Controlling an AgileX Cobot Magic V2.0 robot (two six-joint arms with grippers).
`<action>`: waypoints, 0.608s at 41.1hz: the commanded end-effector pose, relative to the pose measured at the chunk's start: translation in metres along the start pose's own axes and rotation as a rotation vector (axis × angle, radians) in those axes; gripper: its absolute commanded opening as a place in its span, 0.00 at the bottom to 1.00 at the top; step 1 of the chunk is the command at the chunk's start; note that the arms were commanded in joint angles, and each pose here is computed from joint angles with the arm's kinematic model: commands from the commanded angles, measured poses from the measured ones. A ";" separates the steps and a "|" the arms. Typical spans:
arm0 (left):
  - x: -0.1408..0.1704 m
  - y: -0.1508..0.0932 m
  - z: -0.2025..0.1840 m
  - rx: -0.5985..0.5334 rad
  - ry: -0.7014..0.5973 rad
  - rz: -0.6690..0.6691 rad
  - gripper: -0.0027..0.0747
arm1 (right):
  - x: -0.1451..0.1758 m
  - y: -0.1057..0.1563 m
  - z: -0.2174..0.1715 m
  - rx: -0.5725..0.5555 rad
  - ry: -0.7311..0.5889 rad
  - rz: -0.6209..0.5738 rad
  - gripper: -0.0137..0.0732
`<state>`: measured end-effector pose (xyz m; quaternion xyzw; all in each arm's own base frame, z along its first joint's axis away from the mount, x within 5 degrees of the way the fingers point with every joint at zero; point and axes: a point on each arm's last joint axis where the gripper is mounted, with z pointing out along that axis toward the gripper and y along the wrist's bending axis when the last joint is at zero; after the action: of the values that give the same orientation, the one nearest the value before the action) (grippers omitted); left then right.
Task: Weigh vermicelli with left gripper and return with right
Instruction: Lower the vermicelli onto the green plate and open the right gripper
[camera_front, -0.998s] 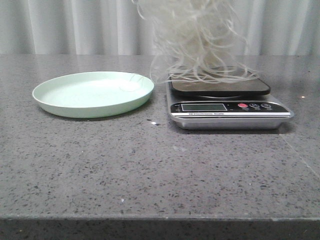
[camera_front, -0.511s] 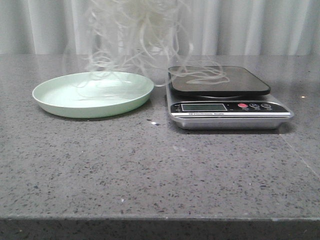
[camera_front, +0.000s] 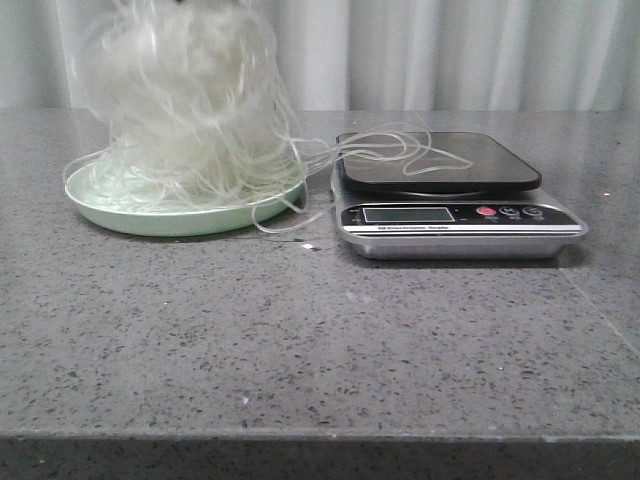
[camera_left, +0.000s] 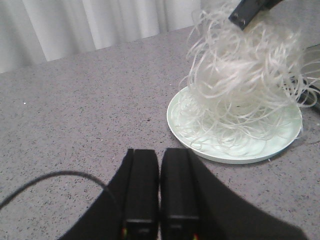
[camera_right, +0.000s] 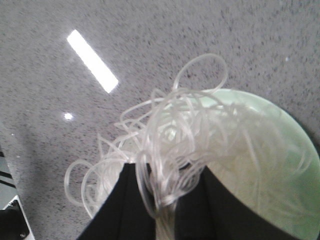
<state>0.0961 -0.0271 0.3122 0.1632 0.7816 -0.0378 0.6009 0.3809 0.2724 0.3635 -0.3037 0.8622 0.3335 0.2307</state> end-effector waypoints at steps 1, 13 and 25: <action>-0.015 0.001 -0.003 -0.005 -0.100 -0.011 0.21 | -0.009 0.018 -0.024 -0.042 -0.078 -0.024 0.33; -0.015 0.001 -0.003 -0.005 -0.100 -0.011 0.21 | 0.000 0.000 0.005 -0.047 0.029 0.008 0.33; -0.015 0.001 -0.003 -0.005 -0.100 -0.011 0.21 | 0.005 -0.007 0.017 -0.052 0.073 0.023 0.33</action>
<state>0.0961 -0.0271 0.3122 0.1632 0.7816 -0.0378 0.6009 0.4007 0.2843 0.3036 -0.2983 0.8846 0.3209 0.1597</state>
